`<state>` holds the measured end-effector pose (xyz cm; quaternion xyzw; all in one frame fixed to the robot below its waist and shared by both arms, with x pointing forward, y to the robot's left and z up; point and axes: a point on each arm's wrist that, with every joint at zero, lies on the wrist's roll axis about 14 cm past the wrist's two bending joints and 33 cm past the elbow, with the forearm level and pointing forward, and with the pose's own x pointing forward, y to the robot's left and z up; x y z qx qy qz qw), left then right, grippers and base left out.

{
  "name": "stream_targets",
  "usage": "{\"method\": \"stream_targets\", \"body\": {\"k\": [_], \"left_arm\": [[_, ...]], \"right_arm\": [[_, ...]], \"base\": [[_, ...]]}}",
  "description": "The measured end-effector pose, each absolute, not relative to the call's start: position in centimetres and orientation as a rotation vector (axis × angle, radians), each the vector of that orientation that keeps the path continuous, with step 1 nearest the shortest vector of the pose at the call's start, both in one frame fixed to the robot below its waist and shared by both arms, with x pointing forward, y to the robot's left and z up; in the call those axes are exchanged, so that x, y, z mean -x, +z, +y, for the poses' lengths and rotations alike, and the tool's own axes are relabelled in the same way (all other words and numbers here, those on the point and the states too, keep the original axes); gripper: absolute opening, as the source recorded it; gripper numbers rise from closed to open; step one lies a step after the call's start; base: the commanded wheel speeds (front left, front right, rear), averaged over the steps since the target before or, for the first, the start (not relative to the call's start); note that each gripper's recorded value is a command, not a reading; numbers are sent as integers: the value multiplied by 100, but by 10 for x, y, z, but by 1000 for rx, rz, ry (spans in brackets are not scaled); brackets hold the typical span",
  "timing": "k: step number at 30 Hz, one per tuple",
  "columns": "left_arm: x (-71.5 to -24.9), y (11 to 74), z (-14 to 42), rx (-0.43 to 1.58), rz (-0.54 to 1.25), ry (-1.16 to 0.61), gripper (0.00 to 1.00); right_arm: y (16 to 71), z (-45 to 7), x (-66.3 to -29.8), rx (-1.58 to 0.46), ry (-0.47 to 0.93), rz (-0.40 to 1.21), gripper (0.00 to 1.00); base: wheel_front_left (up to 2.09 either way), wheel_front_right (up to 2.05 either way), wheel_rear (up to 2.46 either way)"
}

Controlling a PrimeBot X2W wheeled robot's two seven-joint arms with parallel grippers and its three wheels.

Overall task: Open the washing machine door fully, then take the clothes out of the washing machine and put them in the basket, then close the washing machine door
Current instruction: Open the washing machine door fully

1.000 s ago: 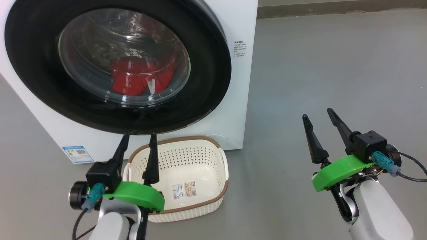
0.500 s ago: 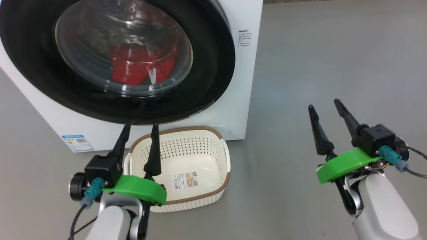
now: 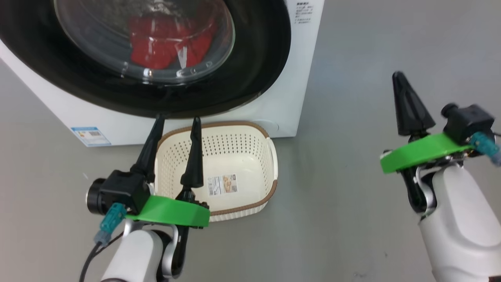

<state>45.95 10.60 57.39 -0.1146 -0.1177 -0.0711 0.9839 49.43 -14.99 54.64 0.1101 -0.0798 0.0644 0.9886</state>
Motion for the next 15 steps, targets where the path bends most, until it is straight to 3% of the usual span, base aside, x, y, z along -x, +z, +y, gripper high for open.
{"method": "stream_targets", "body": {"k": [15], "left_arm": [[-480, 577, 112, 238, -286, -136, 100]], "right_arm": [[540, -139, -567, -666, 112, -144, 0]], "base": [[0, 0, 0]]}}
